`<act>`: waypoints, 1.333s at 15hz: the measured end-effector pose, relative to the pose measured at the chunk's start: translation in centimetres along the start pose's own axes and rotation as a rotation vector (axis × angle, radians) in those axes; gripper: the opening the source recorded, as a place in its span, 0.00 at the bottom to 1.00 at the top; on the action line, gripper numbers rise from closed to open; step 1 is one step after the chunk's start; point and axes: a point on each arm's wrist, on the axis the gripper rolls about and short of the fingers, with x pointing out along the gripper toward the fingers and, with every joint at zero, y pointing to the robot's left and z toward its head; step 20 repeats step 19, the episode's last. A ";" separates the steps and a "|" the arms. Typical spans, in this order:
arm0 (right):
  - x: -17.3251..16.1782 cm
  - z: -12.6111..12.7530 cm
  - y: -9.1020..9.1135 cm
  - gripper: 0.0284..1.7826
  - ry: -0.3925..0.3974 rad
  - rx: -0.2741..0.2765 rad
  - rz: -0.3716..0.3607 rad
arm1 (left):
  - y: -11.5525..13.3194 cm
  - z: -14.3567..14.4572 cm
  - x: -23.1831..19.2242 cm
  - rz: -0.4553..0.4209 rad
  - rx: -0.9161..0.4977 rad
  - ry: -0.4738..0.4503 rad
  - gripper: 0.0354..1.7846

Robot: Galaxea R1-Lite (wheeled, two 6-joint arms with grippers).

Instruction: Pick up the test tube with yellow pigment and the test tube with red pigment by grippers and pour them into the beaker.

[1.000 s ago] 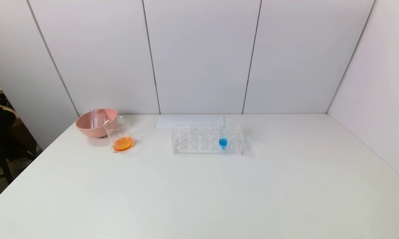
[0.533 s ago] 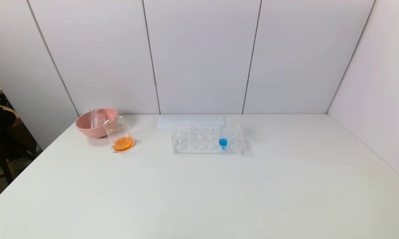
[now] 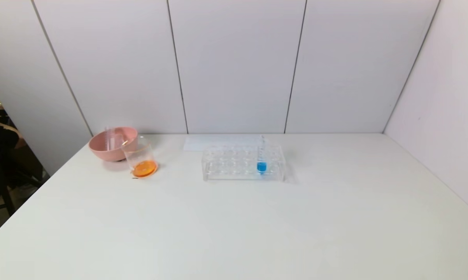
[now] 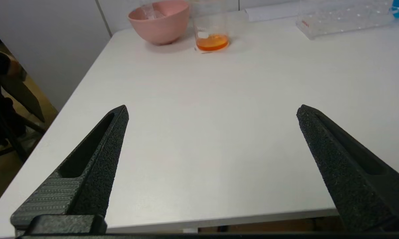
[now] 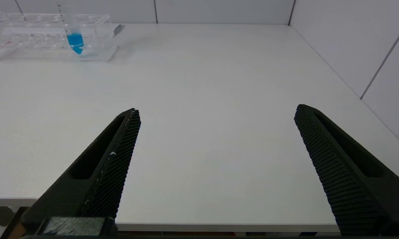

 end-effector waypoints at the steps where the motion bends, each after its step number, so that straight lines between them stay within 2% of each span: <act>1: 0.0 0.0 0.0 0.95 0.000 0.000 0.000 | 0.0 -0.1 0.0 -0.003 -0.011 0.006 1.00; 4: 0.0 0.0 0.0 0.95 0.000 0.000 0.000 | 0.0 -0.1 0.0 -0.003 -0.058 0.007 1.00; 20: 0.0 0.0 0.0 0.95 -0.001 0.003 -0.002 | 0.0 -0.1 0.0 -0.002 -0.061 0.008 1.00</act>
